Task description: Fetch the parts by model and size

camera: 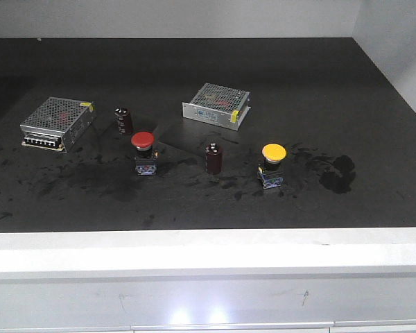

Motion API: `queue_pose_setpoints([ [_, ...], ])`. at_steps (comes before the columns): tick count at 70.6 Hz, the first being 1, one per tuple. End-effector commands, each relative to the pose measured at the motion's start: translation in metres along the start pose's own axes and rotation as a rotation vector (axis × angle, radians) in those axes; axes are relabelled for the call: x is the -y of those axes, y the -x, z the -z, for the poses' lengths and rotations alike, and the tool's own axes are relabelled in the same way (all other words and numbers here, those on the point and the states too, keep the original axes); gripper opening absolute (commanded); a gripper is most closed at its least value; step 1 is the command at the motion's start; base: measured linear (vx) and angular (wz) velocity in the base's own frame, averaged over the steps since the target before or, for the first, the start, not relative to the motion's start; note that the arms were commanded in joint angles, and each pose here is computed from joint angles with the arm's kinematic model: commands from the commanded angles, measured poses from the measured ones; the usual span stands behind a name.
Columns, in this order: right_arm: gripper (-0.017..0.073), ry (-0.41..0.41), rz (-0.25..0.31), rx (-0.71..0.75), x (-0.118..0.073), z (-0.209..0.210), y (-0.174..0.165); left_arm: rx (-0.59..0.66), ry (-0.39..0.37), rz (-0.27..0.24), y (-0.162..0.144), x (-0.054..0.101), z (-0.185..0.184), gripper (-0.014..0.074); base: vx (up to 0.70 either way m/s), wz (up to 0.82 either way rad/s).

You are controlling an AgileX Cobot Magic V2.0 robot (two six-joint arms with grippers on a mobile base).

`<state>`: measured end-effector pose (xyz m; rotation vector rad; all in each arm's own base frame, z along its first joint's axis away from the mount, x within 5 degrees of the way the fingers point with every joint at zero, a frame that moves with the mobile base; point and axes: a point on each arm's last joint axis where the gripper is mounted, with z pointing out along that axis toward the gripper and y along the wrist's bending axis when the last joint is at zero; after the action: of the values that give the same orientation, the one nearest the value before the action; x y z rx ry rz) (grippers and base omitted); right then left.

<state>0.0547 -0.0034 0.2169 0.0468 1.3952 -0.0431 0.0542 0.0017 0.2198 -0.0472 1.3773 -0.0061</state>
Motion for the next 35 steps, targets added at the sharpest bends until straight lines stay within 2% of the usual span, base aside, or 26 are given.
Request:
queue_pose_setpoints([
  [1, -0.0010, -0.011, -0.010, 0.183, 0.001, 0.001, 0.039, 0.209, -0.005, 0.008, 0.042, 0.001, 0.002, -0.0007, 0.00, 0.00],
  [12, -0.0010, -0.012, 0.005, 0.193, 0.000, -0.014, 0.075, 0.202, -0.012, -0.058, 0.083, 0.004, -0.013, -0.0007, 0.00, -0.01],
  [25, -0.0010, -0.009, 0.000, 0.123, 0.000, -0.047, 0.110, 0.146, -0.057, -0.046, 0.121, 0.009, -0.041, -0.0007, 0.00, 0.00],
  [35, -0.0010, 0.048, -0.006, 0.044, -0.006, -0.072, 0.126, -0.006, -0.091, -0.040, 0.131, 0.014, -0.067, -0.0007, 0.00, 0.00],
])
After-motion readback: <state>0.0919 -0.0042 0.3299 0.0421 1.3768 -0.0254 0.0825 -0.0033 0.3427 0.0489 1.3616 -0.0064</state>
